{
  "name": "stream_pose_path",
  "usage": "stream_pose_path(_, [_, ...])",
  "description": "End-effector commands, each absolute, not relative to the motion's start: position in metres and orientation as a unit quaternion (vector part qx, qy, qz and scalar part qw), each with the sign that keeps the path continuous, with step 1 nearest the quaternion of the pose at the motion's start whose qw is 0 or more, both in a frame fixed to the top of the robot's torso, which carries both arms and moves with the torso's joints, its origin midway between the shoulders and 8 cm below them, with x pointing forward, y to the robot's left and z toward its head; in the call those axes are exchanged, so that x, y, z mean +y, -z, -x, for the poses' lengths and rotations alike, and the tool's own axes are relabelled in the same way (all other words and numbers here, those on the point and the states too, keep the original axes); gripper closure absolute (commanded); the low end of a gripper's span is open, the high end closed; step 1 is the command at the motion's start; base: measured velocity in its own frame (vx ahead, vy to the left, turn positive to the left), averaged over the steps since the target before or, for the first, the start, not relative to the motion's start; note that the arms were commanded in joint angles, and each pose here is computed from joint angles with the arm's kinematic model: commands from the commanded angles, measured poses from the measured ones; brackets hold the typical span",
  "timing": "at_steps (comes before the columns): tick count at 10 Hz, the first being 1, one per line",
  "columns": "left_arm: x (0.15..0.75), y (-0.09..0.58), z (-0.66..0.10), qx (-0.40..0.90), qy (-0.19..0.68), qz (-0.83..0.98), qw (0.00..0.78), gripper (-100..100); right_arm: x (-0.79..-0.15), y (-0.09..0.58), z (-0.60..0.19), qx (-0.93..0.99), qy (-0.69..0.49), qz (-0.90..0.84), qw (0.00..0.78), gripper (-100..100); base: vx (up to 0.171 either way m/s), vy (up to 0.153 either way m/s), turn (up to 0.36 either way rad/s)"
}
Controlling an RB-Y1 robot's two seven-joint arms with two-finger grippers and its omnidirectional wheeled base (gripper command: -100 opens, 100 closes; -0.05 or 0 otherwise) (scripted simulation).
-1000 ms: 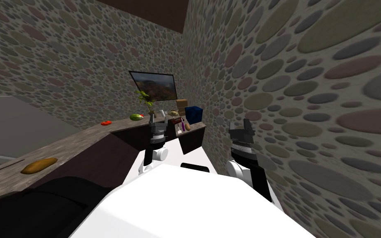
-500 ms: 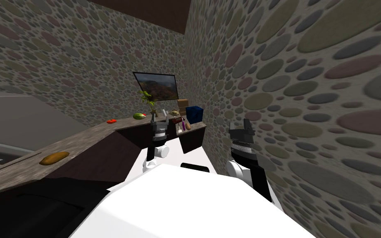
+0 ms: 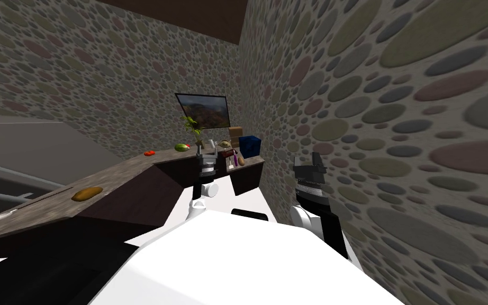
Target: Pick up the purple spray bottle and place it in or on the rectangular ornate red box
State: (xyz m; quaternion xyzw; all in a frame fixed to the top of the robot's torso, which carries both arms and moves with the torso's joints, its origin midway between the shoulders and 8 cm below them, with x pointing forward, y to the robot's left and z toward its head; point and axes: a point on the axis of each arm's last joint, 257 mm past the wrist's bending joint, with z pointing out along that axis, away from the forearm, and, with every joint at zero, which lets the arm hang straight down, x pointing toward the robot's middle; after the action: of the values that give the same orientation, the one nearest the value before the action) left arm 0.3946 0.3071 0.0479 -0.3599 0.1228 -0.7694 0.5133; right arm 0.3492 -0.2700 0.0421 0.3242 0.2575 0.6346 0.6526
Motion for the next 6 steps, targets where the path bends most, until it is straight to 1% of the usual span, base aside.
stream_pose_path(1, [0.31, -0.044, -0.4, 0.112, 0.775, 0.37, 0.499, -100, -0.27, -0.042, -0.349, 0.258, -0.635, -0.324, 0.653, 0, -0.029, -0.033, 0.034])
stream_pose_path(3, [0.314, -0.039, -0.411, 0.097, 0.783, 0.384, 0.48, -100, -0.27, -0.042, -0.349, 0.258, -0.635, -0.324, 0.653, 0, -0.019, -0.039, 0.062])
stream_pose_path(6, [0.316, -0.03, -0.436, 0.078, 0.792, 0.405, 0.45, -100, -0.27, -0.042, -0.349, 0.258, -0.635, -0.324, 0.653, 0, -0.038, -0.042, 0.054])
